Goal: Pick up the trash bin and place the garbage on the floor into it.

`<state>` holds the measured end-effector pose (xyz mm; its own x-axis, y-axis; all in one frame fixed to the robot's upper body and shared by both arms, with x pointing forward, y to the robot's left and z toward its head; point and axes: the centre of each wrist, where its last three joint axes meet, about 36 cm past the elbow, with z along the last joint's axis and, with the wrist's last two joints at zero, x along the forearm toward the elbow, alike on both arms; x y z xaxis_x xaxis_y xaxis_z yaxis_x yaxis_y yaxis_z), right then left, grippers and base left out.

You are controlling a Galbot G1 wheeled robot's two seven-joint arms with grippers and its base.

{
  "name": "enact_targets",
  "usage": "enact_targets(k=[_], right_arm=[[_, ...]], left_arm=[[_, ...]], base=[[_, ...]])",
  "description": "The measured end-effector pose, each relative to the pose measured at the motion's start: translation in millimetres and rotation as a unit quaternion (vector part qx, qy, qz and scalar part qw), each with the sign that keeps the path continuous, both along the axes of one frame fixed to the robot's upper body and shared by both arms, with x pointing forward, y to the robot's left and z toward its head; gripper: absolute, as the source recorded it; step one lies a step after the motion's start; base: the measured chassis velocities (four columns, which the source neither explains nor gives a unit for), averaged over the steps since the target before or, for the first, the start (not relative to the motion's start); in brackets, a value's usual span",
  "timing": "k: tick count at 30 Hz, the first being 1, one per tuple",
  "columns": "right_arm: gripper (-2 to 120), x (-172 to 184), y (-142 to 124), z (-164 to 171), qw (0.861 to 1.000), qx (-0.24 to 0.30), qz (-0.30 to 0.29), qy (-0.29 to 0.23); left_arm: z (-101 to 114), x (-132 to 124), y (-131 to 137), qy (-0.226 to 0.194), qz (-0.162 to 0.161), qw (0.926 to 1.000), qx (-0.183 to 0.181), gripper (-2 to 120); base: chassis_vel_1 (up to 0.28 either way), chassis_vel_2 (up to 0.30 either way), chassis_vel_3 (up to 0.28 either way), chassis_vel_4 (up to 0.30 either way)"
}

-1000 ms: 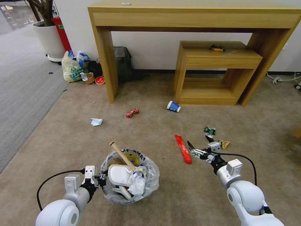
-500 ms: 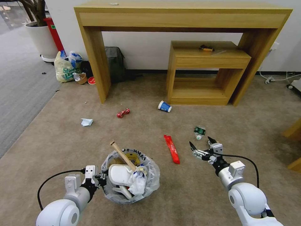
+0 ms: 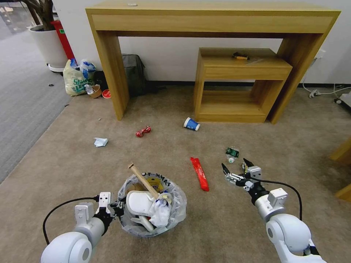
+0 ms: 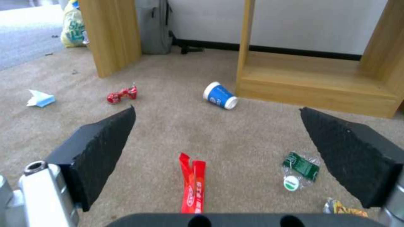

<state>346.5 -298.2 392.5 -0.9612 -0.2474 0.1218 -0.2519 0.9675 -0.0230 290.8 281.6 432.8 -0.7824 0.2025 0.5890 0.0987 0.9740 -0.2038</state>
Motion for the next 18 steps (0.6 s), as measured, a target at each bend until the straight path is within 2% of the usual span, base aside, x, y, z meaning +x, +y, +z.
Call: enact_targets(k=[6,18], right_arm=[[100,0.1,3.2,-0.7,1.0,0.0,0.002,0.0],[100,1.7,6.3,-3.6,1.0,0.001,0.004,0.003]], left_arm=[[1.5,-0.5,1.6,-0.002,0.0,1.0,0.002,0],[1.0,-1.6,2.4,-0.001,0.002,1.0,0.0,0]], base=[[-0.097,0.091,0.091,-0.09],[-0.143,0.151,0.144,-0.141]])
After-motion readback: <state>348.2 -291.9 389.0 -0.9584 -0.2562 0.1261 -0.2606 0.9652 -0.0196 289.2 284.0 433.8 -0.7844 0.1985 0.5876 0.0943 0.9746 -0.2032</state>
